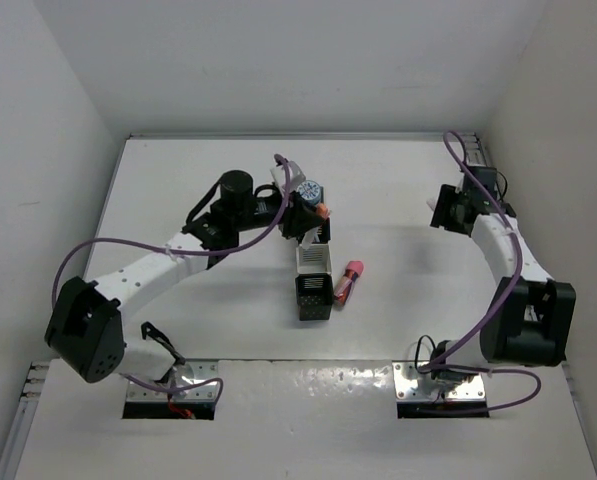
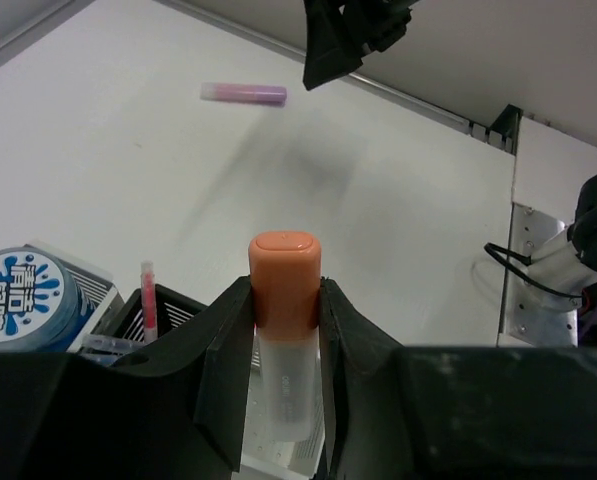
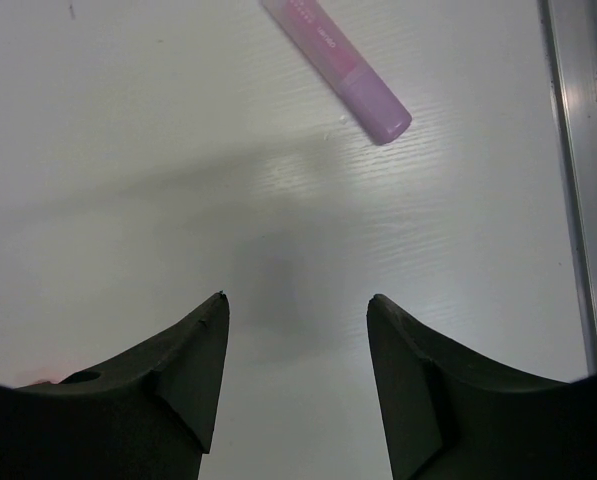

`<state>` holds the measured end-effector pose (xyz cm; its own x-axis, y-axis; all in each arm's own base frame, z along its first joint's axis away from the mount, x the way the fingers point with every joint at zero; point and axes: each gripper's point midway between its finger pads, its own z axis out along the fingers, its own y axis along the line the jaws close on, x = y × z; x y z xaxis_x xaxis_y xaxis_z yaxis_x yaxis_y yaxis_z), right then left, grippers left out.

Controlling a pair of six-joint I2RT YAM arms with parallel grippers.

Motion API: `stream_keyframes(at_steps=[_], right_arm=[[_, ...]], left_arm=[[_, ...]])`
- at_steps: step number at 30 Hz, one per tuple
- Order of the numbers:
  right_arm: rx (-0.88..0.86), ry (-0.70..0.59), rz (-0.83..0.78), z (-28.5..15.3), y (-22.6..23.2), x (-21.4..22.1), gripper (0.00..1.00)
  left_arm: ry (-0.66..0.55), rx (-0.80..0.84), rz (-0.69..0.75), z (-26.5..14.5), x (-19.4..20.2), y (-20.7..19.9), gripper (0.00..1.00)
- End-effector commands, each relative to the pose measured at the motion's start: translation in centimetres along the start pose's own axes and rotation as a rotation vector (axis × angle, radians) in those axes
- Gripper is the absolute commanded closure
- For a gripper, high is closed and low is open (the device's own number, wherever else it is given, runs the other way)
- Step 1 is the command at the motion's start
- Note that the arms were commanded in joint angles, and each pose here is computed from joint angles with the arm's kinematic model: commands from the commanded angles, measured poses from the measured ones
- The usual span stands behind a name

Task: Sort the stationery into containers
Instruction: Place the stationery into the container

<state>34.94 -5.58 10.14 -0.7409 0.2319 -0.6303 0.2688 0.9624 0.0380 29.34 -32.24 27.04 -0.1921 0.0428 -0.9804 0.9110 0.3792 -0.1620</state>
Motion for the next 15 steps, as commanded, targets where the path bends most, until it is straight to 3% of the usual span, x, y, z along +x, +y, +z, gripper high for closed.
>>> stream_keyframes(at_steps=[1,4,15], right_arm=[[-0.005,-0.044,0.008,0.1,-0.6,-1.4,0.43],[0.003,-0.04,0.018,0.3,-1.2,-1.1,0.43],[0.017,-0.012,0.004,1.7,-2.9,-1.0,0.4]], left_arm=[[-0.091,0.041,0.105,1.1,-2.4,-0.5,1.0],[-0.076,0.072,0.119,2.1,-1.4,-1.5,1.0],[-0.026,0.085,0.101,4.3,1.2,-1.3,0.85]])
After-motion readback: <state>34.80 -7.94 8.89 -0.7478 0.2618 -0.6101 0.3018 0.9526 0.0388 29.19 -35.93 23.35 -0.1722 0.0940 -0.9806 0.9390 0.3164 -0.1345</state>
